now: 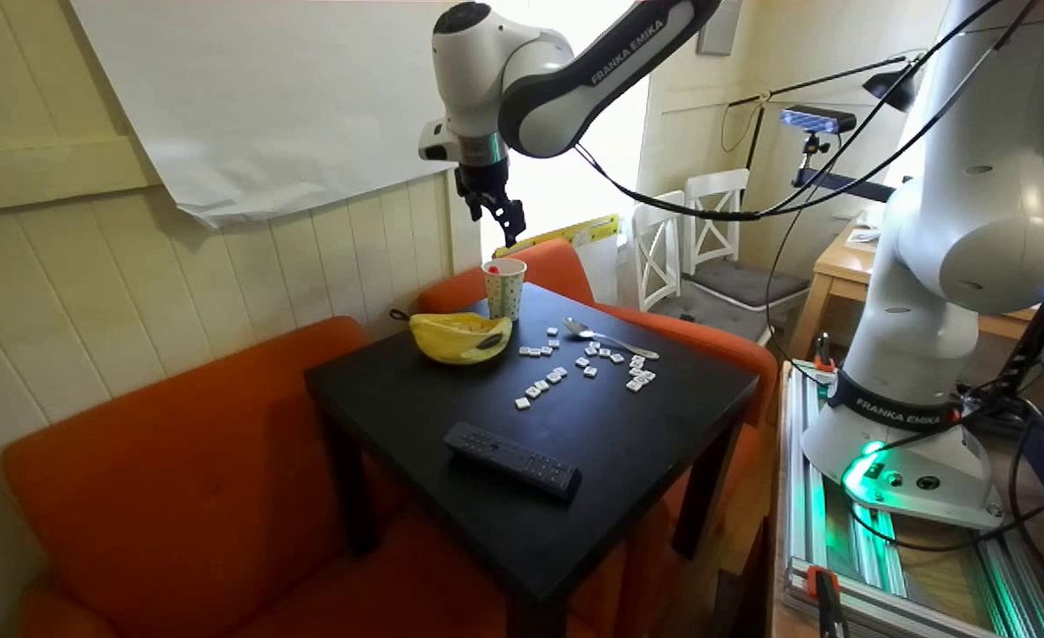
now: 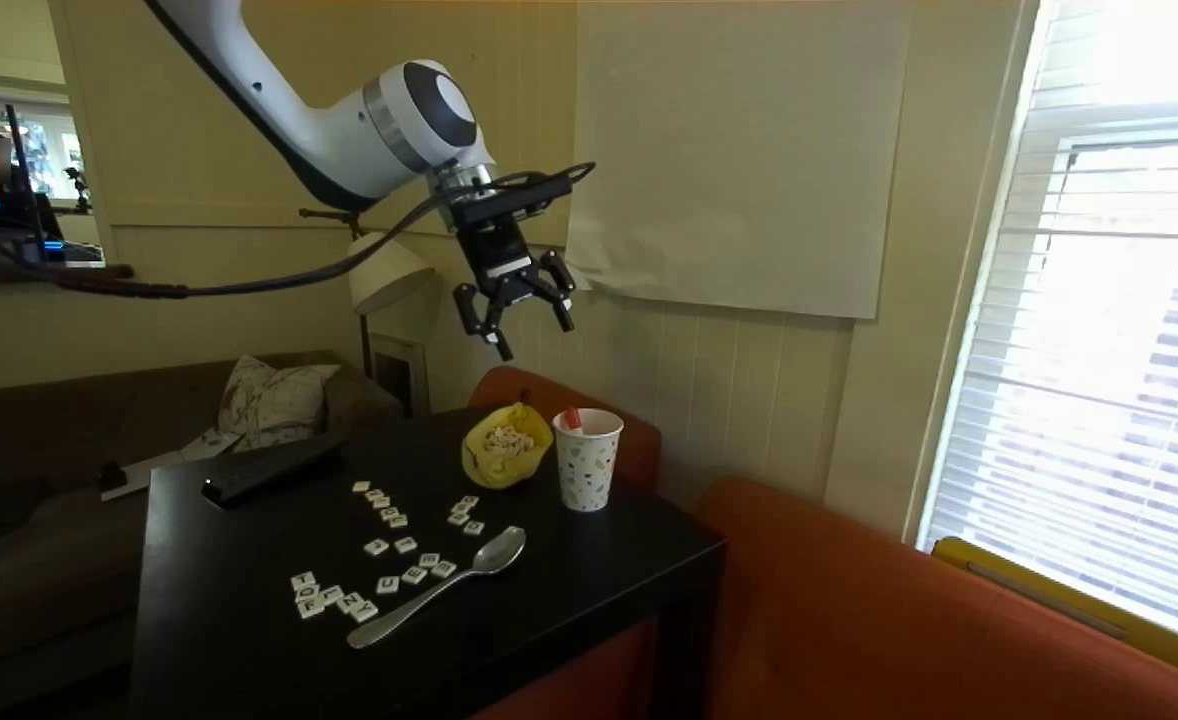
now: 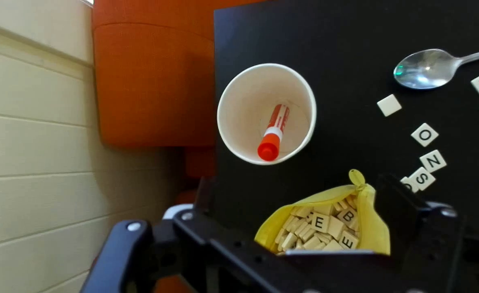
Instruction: Remove the red marker from the cup and place it on the table.
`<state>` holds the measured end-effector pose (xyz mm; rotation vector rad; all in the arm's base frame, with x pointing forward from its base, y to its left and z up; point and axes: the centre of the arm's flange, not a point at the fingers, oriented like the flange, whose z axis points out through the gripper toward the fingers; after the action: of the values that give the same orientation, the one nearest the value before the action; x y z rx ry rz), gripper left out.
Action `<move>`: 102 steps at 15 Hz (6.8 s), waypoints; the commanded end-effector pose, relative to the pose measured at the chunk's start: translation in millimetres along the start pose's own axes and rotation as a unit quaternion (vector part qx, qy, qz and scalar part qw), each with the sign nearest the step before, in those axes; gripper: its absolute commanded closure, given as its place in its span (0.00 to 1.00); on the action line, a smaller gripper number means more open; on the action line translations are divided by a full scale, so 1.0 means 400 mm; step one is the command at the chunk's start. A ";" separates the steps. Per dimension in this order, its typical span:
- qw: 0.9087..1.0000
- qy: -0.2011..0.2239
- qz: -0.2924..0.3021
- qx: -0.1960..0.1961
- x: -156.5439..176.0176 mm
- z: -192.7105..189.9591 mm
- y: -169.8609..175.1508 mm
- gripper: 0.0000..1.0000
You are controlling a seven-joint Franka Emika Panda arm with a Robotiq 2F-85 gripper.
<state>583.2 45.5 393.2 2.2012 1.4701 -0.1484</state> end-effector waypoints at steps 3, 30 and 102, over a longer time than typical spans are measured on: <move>0.999 -0.032 0.004 0.013 0.053 0.059 0.062 0.00; 0.997 -0.019 0.006 0.076 0.022 0.189 0.091 0.46; 0.958 0.032 -0.272 -0.084 0.155 -0.252 -0.278 0.84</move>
<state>492.2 176.5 422.6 1.6366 2.0155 -0.1276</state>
